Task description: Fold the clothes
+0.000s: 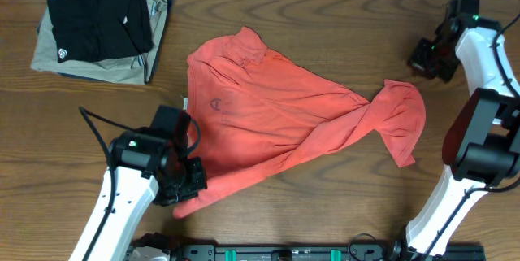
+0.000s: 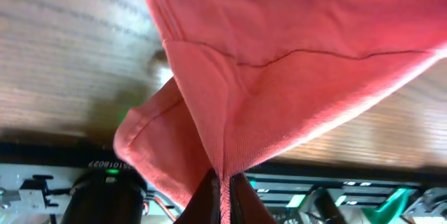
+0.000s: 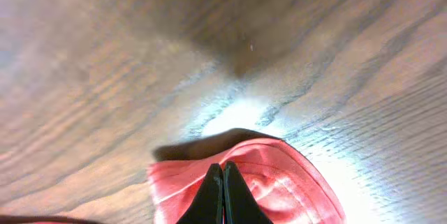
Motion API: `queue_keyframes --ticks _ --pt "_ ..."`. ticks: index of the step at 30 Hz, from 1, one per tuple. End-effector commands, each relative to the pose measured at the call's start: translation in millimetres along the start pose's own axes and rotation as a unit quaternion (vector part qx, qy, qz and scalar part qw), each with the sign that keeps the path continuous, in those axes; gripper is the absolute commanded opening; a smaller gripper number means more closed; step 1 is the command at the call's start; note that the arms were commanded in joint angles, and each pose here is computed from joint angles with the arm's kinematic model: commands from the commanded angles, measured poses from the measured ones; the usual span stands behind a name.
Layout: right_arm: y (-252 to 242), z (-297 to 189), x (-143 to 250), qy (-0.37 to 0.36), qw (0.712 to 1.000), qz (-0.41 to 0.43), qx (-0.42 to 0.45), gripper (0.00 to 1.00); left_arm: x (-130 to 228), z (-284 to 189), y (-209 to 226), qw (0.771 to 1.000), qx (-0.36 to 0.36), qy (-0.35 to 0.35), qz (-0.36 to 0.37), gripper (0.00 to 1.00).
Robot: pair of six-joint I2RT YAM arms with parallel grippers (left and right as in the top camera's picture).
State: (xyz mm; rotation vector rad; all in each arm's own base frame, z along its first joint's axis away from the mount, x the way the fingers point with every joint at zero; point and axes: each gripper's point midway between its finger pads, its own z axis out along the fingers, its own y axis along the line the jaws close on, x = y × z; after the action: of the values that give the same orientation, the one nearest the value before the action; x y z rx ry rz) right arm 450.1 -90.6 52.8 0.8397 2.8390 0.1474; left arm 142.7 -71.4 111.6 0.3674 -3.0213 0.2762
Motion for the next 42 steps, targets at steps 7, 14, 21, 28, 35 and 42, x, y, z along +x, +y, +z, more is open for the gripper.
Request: queue_keyframes --ticks 7,14,21,28,35,42 --pt "-2.4 15.8 14.3 0.020 1.000 -0.013 0.011 0.40 -8.9 -12.7 -4.0 1.000 0.006 -0.025 -0.002 0.06" --pt "0.1 45.0 36.4 0.032 0.999 -0.016 0.014 0.47 -8.8 -12.7 -3.9 1.000 0.006 -0.024 -0.002 0.06" --pt "2.4 51.6 37.8 0.026 0.999 -0.018 0.011 0.49 -8.9 -12.7 -3.9 1.000 0.006 -0.025 -0.002 0.06" --pt "3.3 51.8 35.5 0.021 1.000 -0.013 0.009 0.29 -8.9 -12.7 -3.9 1.000 0.006 -0.025 -0.002 0.06" --pt "4.2 51.2 28.4 0.008 1.000 -0.011 0.006 0.01 -8.8 -12.7 -3.9 1.000 0.006 -0.025 -0.002 0.06" --pt "-2.9 19.5 10.4 -0.006 1.000 0.005 0.004 0.01 -13.1 -20.5 -8.1 0.999 0.012 -0.036 0.002 0.06"
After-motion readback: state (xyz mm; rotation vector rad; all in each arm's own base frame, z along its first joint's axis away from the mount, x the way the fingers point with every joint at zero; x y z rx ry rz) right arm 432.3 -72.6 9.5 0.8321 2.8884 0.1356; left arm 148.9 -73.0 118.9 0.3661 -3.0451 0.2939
